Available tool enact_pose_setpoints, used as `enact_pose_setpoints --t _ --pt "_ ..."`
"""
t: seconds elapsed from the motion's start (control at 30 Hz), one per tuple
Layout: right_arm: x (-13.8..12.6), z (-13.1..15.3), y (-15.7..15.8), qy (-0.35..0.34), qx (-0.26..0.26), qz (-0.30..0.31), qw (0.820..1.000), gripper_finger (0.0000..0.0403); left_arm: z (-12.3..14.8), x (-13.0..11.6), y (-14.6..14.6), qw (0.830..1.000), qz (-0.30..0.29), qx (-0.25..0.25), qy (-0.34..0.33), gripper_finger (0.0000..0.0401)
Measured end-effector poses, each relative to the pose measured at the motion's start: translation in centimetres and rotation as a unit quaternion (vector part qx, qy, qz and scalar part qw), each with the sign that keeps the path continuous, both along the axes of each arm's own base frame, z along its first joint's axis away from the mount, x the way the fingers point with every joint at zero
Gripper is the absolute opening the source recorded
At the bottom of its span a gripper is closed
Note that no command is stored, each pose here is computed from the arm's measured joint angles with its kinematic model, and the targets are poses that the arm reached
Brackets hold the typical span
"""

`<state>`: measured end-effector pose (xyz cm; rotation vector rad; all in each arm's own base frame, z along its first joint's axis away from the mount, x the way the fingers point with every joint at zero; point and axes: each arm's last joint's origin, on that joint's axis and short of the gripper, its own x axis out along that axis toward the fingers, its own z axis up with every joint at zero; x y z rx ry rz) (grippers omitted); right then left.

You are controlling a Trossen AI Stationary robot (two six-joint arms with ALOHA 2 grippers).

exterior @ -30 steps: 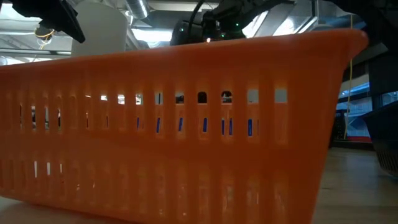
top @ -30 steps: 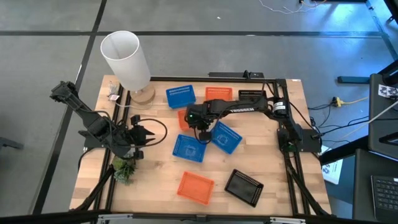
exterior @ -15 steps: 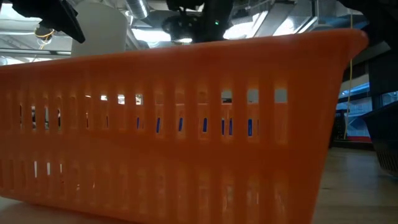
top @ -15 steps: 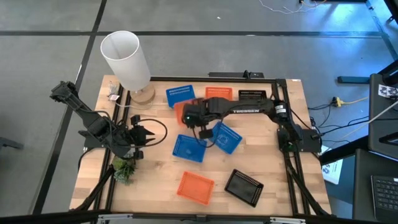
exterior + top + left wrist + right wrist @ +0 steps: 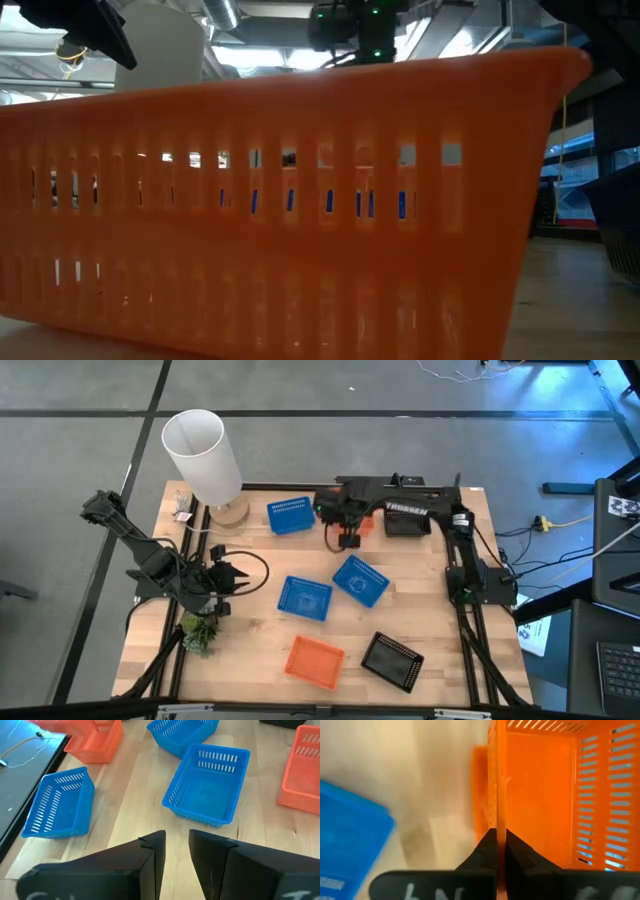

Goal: Stack baskets by color
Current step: Stack the middle orange bin on top of the top orange bin

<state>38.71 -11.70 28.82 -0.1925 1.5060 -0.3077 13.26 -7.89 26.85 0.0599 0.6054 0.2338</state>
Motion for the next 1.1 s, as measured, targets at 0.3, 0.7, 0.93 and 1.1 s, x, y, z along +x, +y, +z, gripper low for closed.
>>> enact_pose_setpoints --t 0.3,0.7,0.93,1.1 --pt "-6.3 -0.7 -3.6 -0.066 0.019 -0.060 0.996 0.0002 0.0 0.0 0.0 1.000 0.001 0.003 0.001 0.0078" --pt "-8.5 -4.9 -2.8 -0.160 0.036 0.089 0.982 0.0002 0.0 0.0 0.1 1.000 0.012 0.008 -0.005 0.0078" --pt "-8.3 -6.1 -3.0 -0.178 0.022 0.091 0.980 0.0002 0.0 0.0 0.1 1.000 0.012 0.008 -0.006 0.0078" --pt "-8.5 -6.5 -3.3 -0.165 0.028 0.082 0.983 0.0002 0.0 0.0 0.1 1.000 0.012 0.007 -0.007 0.0078"
